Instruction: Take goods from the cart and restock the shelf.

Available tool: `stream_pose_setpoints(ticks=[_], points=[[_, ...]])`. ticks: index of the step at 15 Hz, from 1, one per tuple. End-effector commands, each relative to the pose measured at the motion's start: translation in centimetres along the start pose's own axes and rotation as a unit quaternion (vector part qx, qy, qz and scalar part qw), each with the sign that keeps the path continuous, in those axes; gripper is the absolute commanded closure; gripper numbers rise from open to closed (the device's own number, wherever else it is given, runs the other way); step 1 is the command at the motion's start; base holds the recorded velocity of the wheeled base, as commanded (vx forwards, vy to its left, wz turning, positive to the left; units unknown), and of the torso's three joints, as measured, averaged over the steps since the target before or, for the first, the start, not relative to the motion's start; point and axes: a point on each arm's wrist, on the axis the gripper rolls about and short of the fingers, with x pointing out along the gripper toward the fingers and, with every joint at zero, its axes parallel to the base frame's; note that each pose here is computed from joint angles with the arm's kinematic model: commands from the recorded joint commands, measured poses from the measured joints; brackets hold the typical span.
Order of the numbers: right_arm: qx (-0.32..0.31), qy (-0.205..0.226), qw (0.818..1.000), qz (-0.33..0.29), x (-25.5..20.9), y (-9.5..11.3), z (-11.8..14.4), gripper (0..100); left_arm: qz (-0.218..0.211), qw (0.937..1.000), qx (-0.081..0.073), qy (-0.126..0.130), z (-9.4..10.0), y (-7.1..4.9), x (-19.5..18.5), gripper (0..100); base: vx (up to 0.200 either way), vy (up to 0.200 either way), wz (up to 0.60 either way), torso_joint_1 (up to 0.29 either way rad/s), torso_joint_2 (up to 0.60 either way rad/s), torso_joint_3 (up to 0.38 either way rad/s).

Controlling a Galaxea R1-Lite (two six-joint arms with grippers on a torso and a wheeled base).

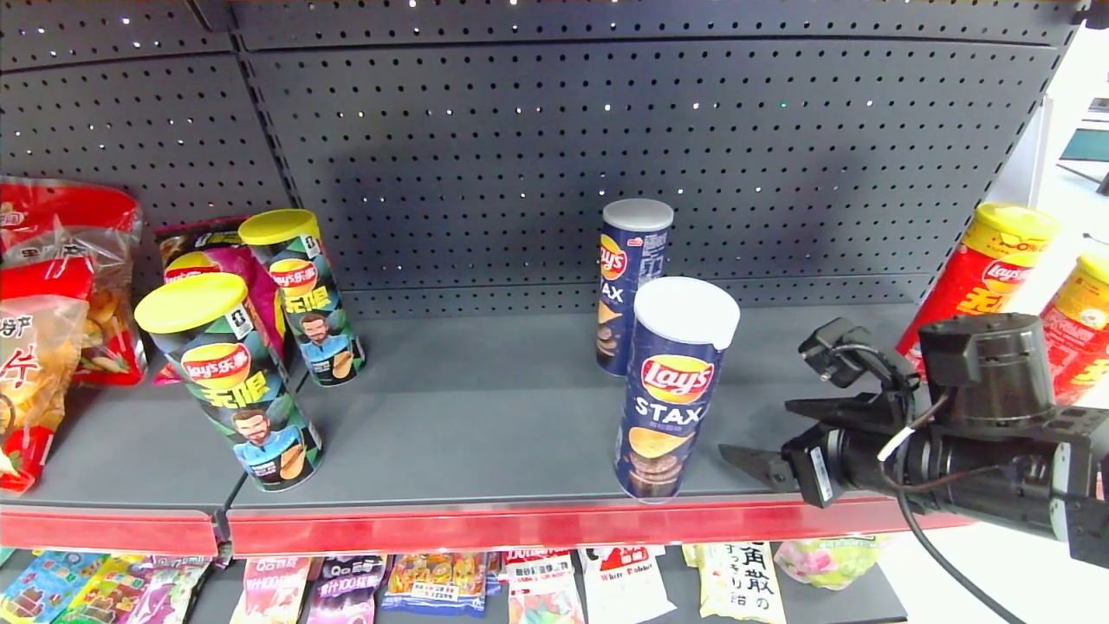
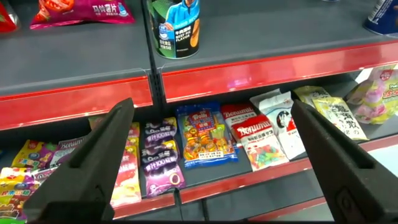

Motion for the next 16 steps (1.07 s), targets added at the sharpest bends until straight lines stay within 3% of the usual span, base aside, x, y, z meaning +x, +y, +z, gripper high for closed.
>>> stream_pose_setpoints(ticks=[1,16], points=[[-0.006,0.003,1.000,0.009,1.0,0.5,0.2,0,0.000,1.0000,0.000,0.002,0.0,0.0,0.0,0,0.000,0.000,0.00,0.000,0.00,0.000],[-0.022,0.000,0.999,0.034,2.6,2.0,1.1,0,0.000,1.0000,0.000,0.001,0.0,0.0,0.0,0,0.000,0.000,0.00,0.000,0.00,0.000]])
